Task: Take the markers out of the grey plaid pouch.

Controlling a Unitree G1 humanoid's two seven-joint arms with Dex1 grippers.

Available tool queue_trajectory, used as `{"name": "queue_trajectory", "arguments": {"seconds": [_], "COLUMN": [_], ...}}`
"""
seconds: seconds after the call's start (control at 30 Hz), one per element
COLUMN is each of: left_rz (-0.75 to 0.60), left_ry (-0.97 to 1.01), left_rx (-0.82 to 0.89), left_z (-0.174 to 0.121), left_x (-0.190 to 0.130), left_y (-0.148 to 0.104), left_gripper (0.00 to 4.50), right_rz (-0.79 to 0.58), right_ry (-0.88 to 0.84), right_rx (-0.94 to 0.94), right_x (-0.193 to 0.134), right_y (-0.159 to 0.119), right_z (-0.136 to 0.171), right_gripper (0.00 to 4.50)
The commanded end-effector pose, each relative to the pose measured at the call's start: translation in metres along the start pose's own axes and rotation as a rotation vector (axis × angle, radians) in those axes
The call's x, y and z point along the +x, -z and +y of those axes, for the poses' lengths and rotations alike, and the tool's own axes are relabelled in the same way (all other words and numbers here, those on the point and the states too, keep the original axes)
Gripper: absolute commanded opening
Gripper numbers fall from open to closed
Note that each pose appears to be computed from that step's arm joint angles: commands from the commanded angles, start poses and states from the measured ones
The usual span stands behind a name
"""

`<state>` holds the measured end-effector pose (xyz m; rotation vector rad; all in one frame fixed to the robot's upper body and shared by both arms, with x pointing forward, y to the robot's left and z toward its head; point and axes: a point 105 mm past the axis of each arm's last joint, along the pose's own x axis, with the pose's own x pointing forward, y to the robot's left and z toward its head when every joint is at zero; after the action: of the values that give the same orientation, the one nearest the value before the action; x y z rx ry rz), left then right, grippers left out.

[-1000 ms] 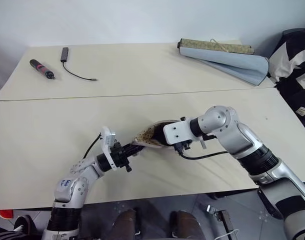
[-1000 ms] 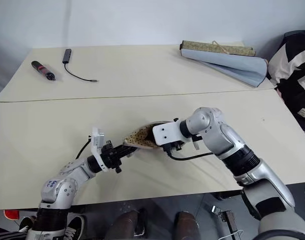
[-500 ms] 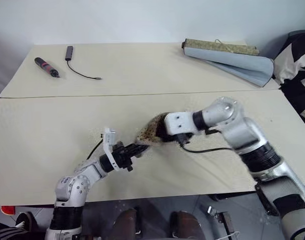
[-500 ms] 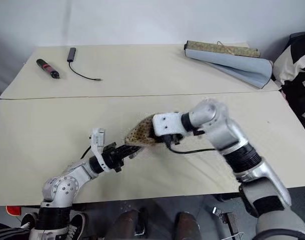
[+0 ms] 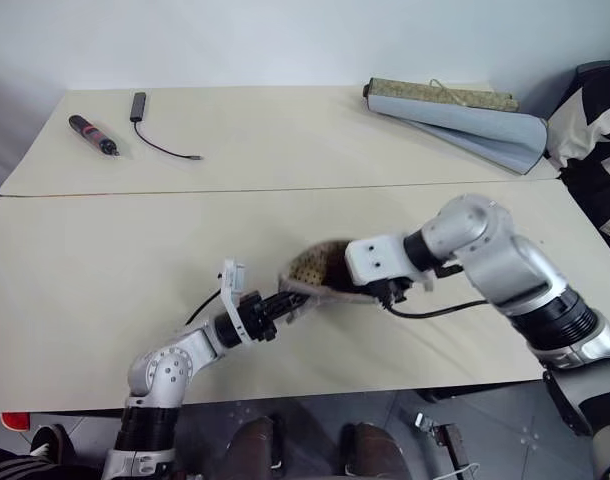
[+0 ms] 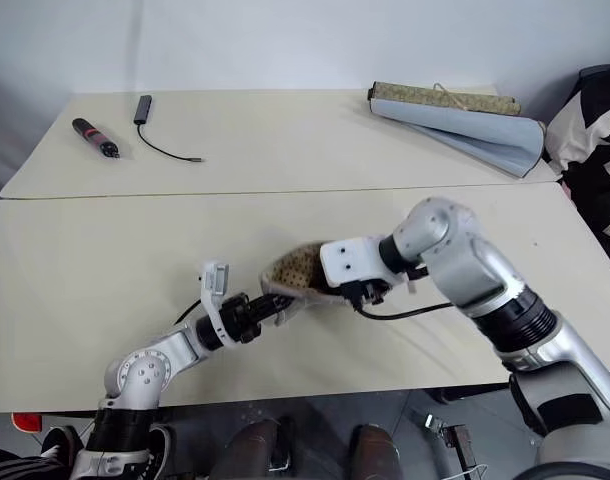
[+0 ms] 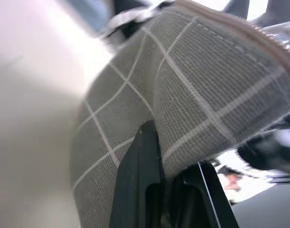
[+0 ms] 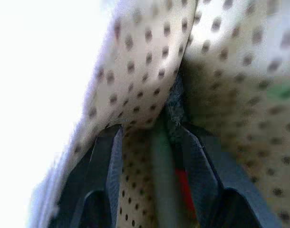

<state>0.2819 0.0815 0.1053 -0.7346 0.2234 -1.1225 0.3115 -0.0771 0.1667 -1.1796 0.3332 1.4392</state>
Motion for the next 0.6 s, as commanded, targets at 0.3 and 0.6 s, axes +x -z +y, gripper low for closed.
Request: {"name": "queue_trajectory", "arguments": {"seconds": [0.3, 0.6], "left_rz": [-0.062, -0.052], "left_ry": [-0.094, -0.08], "left_rx": [0.111, 0.147], "left_z": [0.012, 0.009], "left_x": [-0.01, -0.008], "left_y": [-0.016, -0.016], "left_gripper": [0.0, 0.0], "right_rz": [0.073, 0.053], "right_ry": [0.05, 0.063], "right_rx": [-0.066, -0.076], "right_x": [0.02, 0.027], "right_y": [0.012, 0.013], "right_z": [-0.014, -0.016], "right_gripper": [1.94, 1.94]}}
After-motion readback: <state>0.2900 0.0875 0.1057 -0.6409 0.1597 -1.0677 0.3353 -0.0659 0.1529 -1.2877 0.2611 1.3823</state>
